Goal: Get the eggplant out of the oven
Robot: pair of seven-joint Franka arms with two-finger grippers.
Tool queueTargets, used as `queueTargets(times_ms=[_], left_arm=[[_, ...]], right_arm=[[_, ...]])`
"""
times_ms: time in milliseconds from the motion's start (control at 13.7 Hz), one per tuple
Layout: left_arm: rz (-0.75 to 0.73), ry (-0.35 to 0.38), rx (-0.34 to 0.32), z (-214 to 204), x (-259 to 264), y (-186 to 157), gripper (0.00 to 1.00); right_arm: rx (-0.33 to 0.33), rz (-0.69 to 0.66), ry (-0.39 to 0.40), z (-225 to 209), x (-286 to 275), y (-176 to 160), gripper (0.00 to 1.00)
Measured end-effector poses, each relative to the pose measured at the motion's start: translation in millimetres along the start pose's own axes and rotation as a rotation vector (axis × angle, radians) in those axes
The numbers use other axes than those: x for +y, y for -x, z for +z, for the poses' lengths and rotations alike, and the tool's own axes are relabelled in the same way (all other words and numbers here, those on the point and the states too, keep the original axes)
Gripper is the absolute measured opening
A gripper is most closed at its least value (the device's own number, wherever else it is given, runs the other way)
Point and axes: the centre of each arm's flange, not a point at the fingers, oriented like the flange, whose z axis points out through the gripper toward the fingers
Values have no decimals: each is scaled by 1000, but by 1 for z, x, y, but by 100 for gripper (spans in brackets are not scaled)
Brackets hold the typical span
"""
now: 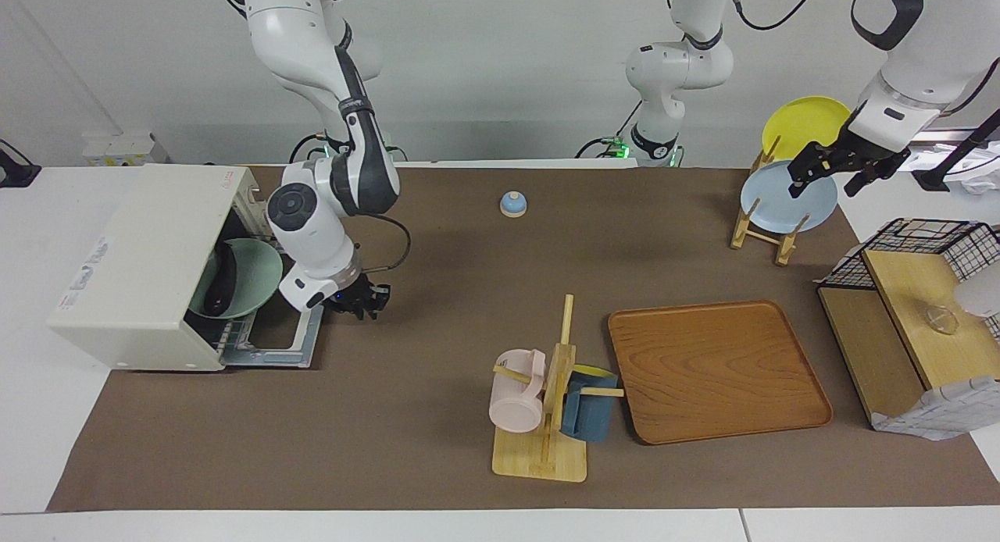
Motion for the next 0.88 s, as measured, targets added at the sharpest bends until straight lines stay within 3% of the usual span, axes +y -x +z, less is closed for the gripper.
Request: queueTargets(times_ms=[73,220,293,659,805,878], left_arm=[[0,0,0,0,0,0,100],[0,0,0,0,0,0,100],[0,0,0,0,0,0,100],[0,0,0,0,0,0,100],[0,0,0,0,0,0,100],[0,0,0,0,0,0,100]], right_arm=[[-7,6,32,-22,16,2,43],[-31,37,115,-59,64,14,57],[-40,57,144,-66,85,19,59],[-49,114,166,-29,143,34,59],[-37,61,206,-17,144,36,56],[-39,15,241,-14,144,37,49]])
